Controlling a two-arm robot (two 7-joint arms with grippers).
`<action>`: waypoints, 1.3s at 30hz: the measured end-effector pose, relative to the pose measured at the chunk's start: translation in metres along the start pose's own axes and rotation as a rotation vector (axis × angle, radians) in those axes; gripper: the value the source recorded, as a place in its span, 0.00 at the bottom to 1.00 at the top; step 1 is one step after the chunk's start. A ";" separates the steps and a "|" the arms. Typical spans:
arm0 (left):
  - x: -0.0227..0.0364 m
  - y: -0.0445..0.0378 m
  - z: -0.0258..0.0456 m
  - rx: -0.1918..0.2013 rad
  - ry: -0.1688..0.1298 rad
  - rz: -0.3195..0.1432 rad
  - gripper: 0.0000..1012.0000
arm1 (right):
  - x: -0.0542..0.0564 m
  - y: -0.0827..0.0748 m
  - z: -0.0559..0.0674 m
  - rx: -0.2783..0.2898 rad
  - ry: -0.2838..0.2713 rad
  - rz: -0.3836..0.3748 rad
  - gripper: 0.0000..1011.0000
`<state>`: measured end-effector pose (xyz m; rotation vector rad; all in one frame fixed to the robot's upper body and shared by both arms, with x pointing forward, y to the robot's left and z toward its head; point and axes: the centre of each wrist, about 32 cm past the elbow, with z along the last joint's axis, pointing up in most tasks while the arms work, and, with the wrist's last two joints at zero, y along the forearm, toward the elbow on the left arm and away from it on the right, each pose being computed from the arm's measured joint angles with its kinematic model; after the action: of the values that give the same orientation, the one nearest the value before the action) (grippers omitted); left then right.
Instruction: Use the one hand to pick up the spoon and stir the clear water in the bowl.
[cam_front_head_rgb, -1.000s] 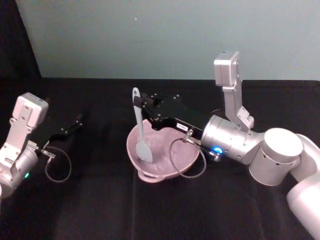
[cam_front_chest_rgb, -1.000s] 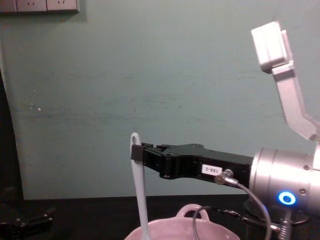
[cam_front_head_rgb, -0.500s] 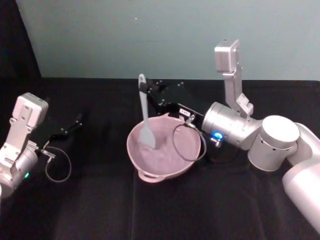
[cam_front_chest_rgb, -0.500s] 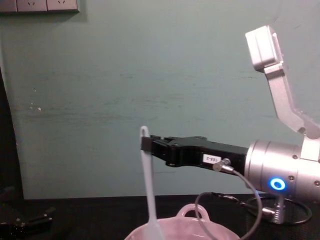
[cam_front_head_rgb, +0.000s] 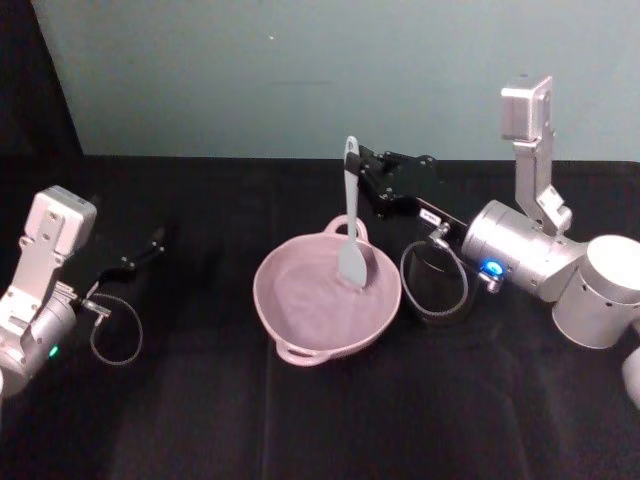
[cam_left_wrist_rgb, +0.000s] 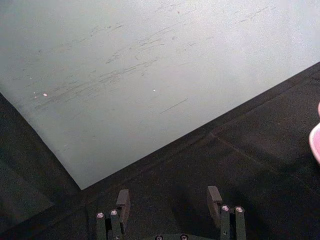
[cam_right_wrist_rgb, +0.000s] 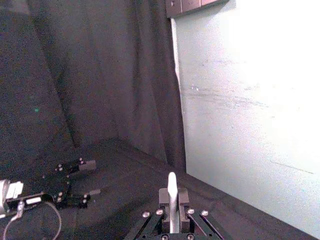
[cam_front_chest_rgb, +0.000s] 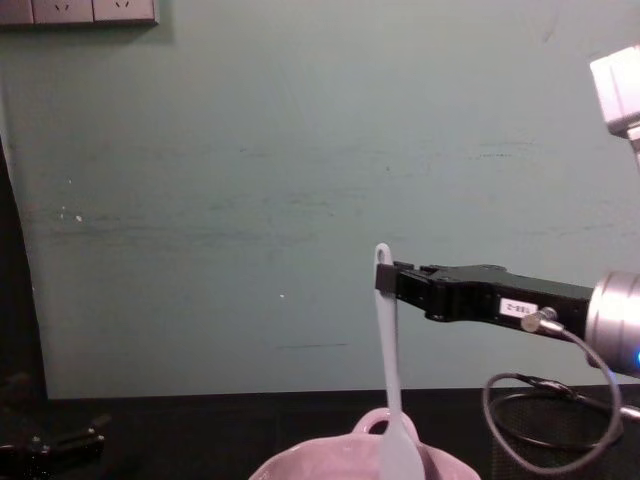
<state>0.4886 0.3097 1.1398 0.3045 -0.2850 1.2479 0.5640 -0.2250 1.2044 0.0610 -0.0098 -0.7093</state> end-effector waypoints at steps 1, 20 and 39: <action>0.0000 0.0000 0.0000 0.000 0.000 0.000 1.00 | 0.000 -0.003 0.001 -0.006 -0.003 -0.001 0.11; 0.0000 0.0000 0.0000 0.000 0.000 0.000 1.00 | -0.028 0.000 0.010 -0.069 -0.018 0.143 0.11; 0.0000 0.0000 0.0000 0.000 0.000 0.000 1.00 | -0.029 0.044 0.001 -0.005 0.001 0.168 0.11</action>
<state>0.4886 0.3097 1.1398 0.3045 -0.2850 1.2479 0.5704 -0.1729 1.2081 0.0554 -0.0121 -0.5409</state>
